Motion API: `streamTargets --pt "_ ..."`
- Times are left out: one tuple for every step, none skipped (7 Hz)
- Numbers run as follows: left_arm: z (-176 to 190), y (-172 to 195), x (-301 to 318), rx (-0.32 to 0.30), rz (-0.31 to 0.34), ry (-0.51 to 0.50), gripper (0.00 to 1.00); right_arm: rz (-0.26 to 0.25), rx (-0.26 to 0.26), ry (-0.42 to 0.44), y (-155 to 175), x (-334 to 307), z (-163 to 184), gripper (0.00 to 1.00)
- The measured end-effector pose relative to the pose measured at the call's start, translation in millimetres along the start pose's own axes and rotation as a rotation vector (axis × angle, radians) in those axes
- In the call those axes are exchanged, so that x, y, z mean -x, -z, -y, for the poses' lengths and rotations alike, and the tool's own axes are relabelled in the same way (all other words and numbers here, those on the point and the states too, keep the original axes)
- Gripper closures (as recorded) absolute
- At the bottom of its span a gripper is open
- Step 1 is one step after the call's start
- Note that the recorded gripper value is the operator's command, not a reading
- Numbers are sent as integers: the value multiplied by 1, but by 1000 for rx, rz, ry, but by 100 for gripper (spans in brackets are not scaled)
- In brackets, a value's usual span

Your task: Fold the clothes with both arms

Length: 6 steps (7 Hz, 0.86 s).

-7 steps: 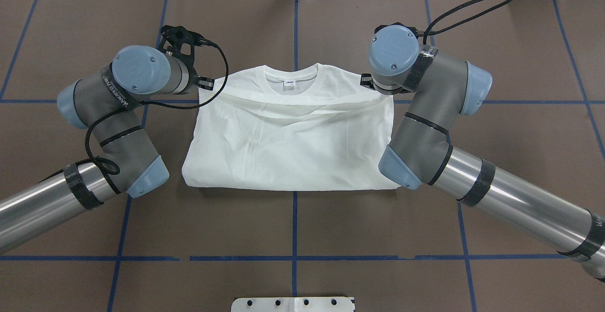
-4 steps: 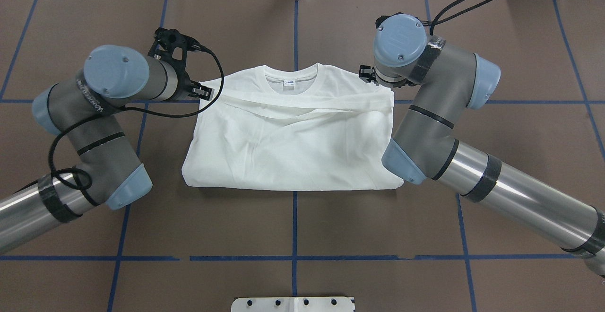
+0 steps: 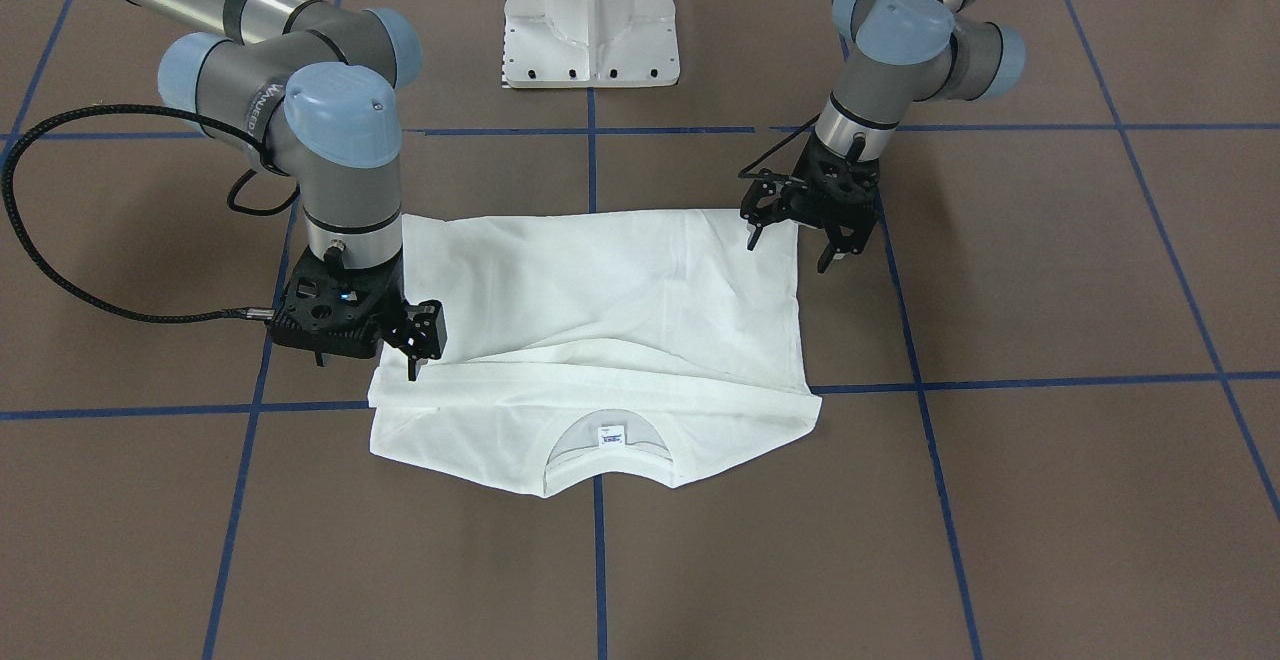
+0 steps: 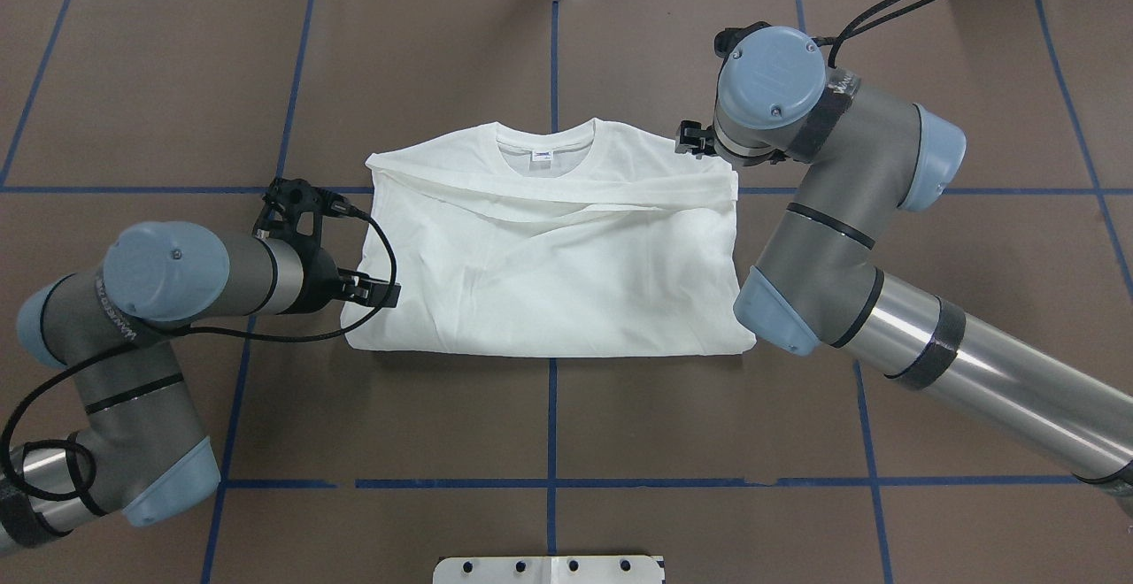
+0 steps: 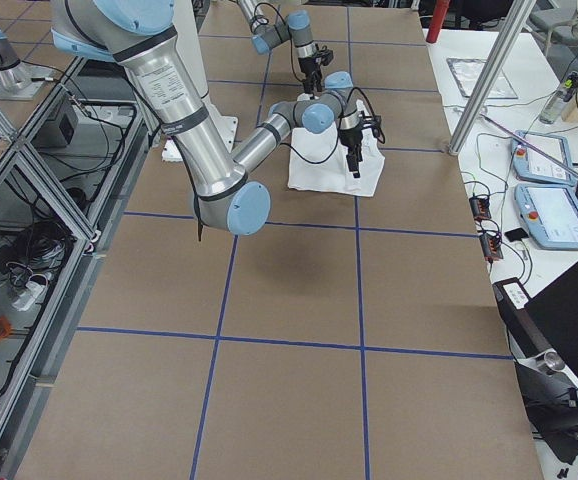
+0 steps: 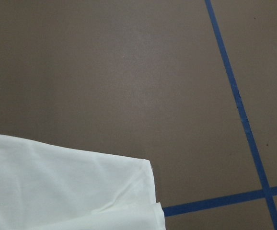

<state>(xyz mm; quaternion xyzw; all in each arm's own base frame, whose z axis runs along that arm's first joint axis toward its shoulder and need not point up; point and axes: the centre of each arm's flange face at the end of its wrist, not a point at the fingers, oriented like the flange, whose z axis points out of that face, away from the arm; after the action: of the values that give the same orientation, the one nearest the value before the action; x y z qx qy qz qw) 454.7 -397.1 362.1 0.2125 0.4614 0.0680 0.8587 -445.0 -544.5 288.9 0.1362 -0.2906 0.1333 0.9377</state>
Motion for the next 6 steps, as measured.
streamTargets --pt "-16 -5 -5 5 -12 16 64 -1 1 1 -1 -1 -1 0" --pt "-28 -8 -14 14 -24 37 94 -1 1 1 -1 -1 -1 0" --pt "-36 -10 -22 23 -35 53 100 -1 1 2 -1 -1 -1 0" --pt "-40 -10 -26 27 -40 63 100 -1 1 2 -1 -1 -2 0" --pt "-40 -8 -28 23 -43 66 100 2 0 4 -1 0 -2 0" --pt "-40 -6 -28 16 -42 64 100 8 -3 5 -2 1 -3 0"
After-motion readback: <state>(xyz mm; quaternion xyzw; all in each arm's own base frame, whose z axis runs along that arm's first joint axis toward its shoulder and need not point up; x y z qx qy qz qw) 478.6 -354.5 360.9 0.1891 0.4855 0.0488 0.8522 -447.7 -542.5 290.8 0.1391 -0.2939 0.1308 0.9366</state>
